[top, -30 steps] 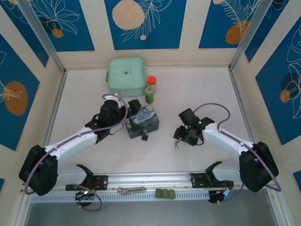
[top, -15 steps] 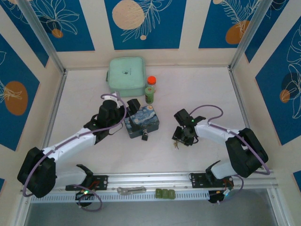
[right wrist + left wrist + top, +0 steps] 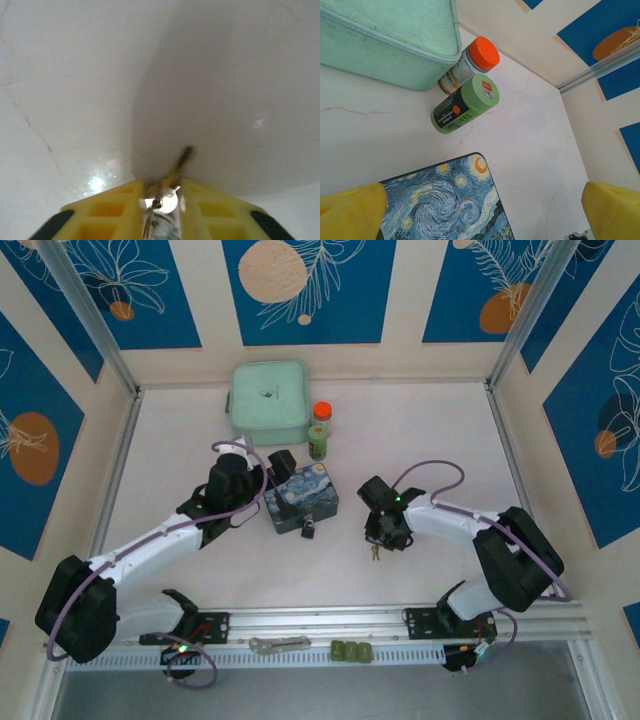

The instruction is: Unlock a padlock with a key

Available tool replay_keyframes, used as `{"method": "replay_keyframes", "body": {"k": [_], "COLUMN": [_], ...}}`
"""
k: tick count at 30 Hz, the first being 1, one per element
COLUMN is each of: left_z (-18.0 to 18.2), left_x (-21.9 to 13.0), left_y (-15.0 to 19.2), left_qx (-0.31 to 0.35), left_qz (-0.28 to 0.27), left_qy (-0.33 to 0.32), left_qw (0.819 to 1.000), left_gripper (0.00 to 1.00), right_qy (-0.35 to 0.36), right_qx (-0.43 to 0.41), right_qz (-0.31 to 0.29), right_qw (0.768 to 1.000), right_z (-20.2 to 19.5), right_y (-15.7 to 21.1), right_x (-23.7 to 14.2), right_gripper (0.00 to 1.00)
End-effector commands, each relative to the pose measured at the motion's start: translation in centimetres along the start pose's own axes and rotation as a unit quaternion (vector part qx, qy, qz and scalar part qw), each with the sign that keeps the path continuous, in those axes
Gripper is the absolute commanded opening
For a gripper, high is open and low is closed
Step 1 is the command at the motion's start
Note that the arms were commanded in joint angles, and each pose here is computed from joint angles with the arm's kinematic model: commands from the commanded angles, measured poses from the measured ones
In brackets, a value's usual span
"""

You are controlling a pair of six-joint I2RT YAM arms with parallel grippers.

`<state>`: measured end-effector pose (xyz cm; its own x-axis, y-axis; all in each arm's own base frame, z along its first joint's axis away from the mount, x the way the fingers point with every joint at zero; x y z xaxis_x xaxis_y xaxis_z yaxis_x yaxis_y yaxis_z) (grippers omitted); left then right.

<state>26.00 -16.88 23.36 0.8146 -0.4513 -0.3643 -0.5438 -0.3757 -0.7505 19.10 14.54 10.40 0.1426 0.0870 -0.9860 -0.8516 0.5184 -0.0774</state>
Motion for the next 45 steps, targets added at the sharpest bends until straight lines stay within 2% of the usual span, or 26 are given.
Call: {"method": "replay_keyframes", "body": {"k": [1,7,8,12,18,24,31,39,45], "left_z": [0.0,0.0,-0.1,-0.6,-1.1,-1.6,-2.5,-5.3,-5.5], "left_x": [-0.6,-0.9,-0.9,-1.0,-0.8,-0.3,0.4,1.9,2.4], "left_y": [-0.1,-0.2,-0.2,-0.6,-0.7,-0.5,0.4,1.9,1.8], "left_qx": [-0.005,-0.003,-0.001,0.01,0.006,0.003,-0.033,-0.057,-0.045], "left_qz": [-0.015,-0.017,-0.017,-0.014,-0.011,-0.001,0.015,0.004,0.001], "left_qy": [0.0,0.0,0.002,0.015,0.033,0.06,0.094,0.145,0.137], "left_qw": [1.0,1.0,1.0,1.0,0.999,0.998,0.995,0.988,0.99], "left_gripper": [1.0,1.0,1.0,1.0,1.0,1.0,1.0,1.0,1.0], "right_qy": [-0.034,-0.031,-0.035,-0.06,-0.105,-0.173,-0.217,-0.282,-0.243], "right_qx": [-0.012,-0.022,-0.032,-0.097,-0.195,-0.224,-0.181,-0.126,-0.082], "right_qz": [0.036,0.033,0.031,0.023,0.0,-0.008,0.003,0.008,0.002], "right_qw": [0.999,0.999,0.998,0.993,0.975,0.959,0.959,0.951,0.967], "right_z": [1.8,1.4,1.5,2.2,3.0,2.9,2.5,2.4,1.6], "right_y": [1.1,0.9,0.8,0.0,-0.9,-2.0,-3.7,-5.4,-5.8], "right_x": [0.2,0.7,0.7,-0.1,-1.9,-3.5,-4.8,-7.9,-6.2], "right_gripper": [0.21,0.15,0.09,0.0,0.0,0.0,0.0,0.0,0.0]}}
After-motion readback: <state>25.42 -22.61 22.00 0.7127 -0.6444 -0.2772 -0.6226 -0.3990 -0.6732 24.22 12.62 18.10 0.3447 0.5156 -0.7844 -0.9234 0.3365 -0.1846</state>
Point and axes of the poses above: each hand's point on the last joint's axis, 136 mm out from that joint toward the fingers, its own x axis out along the fingers, its own z axis along the line the jaws close on, y = z × x, the point moved 9 cm from there along -x, back along the fingers, and after that the axes turned 10 degrees about x, right-handed, at the moved point
